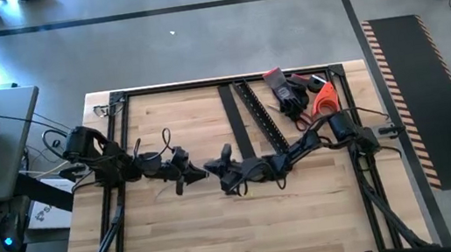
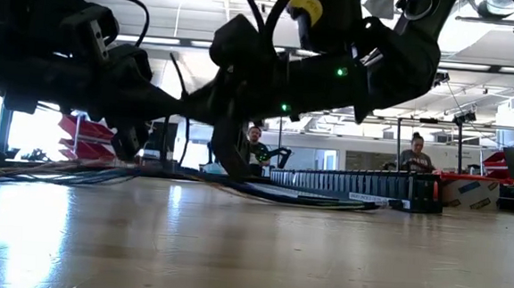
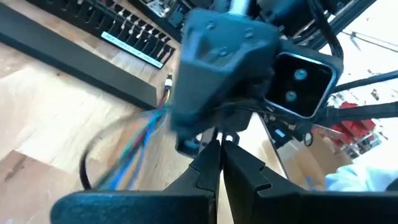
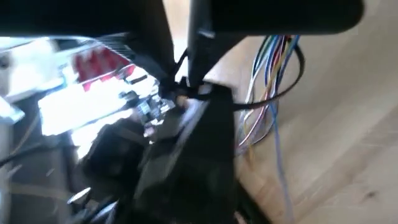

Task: Ziptie cables
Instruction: Wrap the black zip tie around the cable wires

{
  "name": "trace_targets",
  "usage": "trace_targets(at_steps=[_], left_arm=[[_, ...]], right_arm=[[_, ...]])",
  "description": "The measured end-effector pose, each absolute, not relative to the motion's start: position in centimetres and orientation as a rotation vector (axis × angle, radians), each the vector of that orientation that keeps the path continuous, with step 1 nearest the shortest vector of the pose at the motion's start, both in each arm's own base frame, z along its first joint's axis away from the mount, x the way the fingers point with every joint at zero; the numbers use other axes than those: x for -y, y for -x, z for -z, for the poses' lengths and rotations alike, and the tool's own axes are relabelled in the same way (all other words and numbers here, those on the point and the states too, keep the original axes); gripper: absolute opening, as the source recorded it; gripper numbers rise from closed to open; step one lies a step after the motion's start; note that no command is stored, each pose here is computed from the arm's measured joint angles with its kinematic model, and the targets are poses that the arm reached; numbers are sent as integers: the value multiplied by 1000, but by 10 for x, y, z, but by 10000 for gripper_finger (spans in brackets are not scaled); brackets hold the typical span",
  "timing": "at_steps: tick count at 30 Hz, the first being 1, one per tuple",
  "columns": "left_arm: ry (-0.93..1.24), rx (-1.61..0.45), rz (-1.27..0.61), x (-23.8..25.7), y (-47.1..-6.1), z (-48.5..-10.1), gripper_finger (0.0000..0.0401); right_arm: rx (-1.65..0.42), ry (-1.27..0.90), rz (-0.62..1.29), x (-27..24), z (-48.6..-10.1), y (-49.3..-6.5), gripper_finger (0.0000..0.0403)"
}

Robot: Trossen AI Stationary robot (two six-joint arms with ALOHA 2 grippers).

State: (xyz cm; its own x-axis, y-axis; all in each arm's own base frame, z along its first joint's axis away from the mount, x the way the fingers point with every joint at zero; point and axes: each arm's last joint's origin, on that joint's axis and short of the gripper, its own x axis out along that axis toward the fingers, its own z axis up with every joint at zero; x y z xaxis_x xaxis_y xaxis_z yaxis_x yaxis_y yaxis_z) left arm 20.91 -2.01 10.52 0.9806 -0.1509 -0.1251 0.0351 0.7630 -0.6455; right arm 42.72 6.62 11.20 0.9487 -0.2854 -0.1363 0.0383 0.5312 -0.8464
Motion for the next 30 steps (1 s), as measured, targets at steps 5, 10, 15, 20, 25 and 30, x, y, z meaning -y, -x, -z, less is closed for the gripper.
trace_targets(at_steps=[5,10,15,20,25,30], left_arm=[[661,-188,95,23,-209,-104,0],[631,-186,89,26,-208,-103,0],[611,-182,81,27,-208,-103,0],[583,-176,72,26,-208,-103,0],[579,-169,73,26,-208,-104,0],[555,-165,86,30,-209,-105,0]], right_arm=[[-386,844,164,-61,-99,-425,119],[-513,806,172,-59,-95,-419,210],[-667,635,37,-54,-121,-404,245],[-716,295,-140,-41,-137,-395,247],[-810,233,-157,-39,-111,-395,219],[-812,215,-138,-43,-99,-398,128]])
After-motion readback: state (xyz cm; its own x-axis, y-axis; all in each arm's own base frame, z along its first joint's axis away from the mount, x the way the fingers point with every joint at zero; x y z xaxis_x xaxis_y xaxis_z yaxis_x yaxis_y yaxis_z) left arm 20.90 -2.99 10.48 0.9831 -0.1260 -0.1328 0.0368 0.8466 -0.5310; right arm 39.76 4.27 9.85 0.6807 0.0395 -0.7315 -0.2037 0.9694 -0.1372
